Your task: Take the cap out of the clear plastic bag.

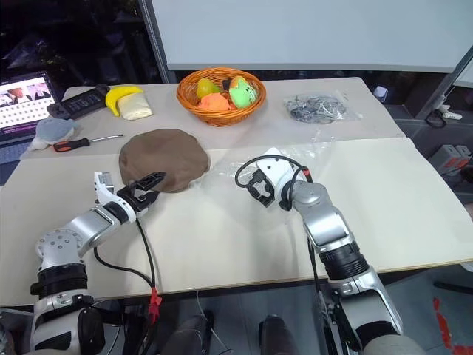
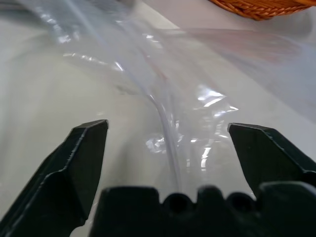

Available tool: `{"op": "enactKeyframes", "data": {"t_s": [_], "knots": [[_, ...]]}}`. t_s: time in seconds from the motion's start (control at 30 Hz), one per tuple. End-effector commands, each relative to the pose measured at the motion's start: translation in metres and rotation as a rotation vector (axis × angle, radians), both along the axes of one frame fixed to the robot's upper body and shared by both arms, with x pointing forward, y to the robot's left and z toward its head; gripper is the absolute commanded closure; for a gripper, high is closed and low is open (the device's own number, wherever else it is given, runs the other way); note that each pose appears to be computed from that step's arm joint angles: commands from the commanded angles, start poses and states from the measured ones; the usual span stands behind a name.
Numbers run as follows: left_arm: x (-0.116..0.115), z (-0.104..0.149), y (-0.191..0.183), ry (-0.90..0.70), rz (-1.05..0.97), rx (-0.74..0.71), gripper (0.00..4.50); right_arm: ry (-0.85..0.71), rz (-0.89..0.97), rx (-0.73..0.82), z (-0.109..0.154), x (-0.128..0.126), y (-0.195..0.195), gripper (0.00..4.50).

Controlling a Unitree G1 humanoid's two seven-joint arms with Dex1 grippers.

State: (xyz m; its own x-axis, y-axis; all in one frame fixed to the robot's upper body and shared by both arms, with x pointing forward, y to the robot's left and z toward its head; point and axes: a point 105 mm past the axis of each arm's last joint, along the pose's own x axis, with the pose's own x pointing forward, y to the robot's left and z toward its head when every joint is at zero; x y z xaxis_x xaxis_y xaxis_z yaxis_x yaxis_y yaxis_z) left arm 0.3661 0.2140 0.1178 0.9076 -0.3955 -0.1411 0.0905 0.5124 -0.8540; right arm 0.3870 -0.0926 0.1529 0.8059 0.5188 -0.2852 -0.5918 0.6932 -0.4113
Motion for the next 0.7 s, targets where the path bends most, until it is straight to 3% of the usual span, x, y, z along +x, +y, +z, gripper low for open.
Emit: {"op": "enactKeyframes", "data": {"t_s": [0.03, 0.13, 0.23, 0.27, 0.33, 0.43, 0.57, 0.67, 0.7], "knots": [[-0.023, -0.011, -0.004, 0.03, -0.06, 0.003, 0.0, -0.003, 0.146, -0.004, 0.014, -0.016, 0.005, 0.03], [-0.045, -0.001, -0.006, -0.028, -0.115, 0.025, 0.0, 0.074, 0.189, 0.059, 0.017, -0.025, -0.003, 0.03], [-0.067, 0.011, -0.004, -0.095, -0.152, 0.098, 0.0, 0.082, 0.183, 0.169, 0.034, -0.025, -0.013, 0.03], [-0.08, 0.024, 0.006, -0.165, -0.13, 0.106, 0.0, 0.089, 0.209, 0.272, 0.05, -0.03, -0.019, 0.03], [-0.096, 0.041, 0.038, -0.266, 0.011, 0.13, 0.0, 0.085, 0.23, 0.461, 0.077, -0.035, -0.034, 0.03], [-0.104, 0.032, 0.087, -0.211, 0.277, 0.251, 0.0, 0.074, 0.16, 0.7, 0.097, -0.026, -0.06, 0.03], [-0.111, 0.012, 0.133, -0.101, 0.561, 0.495, 0.0, 0.056, -0.106, 0.902, 0.089, 0.005, -0.098, 0.03], [-0.118, 0.004, 0.154, -0.066, 0.73, 0.594, 0.0, 0.002, -0.443, 0.858, 0.061, 0.031, -0.134, 0.03], [-0.121, -0.003, 0.162, -0.035, 0.781, 0.658, 0.0, -0.044, -0.534, 0.769, 0.051, 0.034, -0.143, 0.03]]}}
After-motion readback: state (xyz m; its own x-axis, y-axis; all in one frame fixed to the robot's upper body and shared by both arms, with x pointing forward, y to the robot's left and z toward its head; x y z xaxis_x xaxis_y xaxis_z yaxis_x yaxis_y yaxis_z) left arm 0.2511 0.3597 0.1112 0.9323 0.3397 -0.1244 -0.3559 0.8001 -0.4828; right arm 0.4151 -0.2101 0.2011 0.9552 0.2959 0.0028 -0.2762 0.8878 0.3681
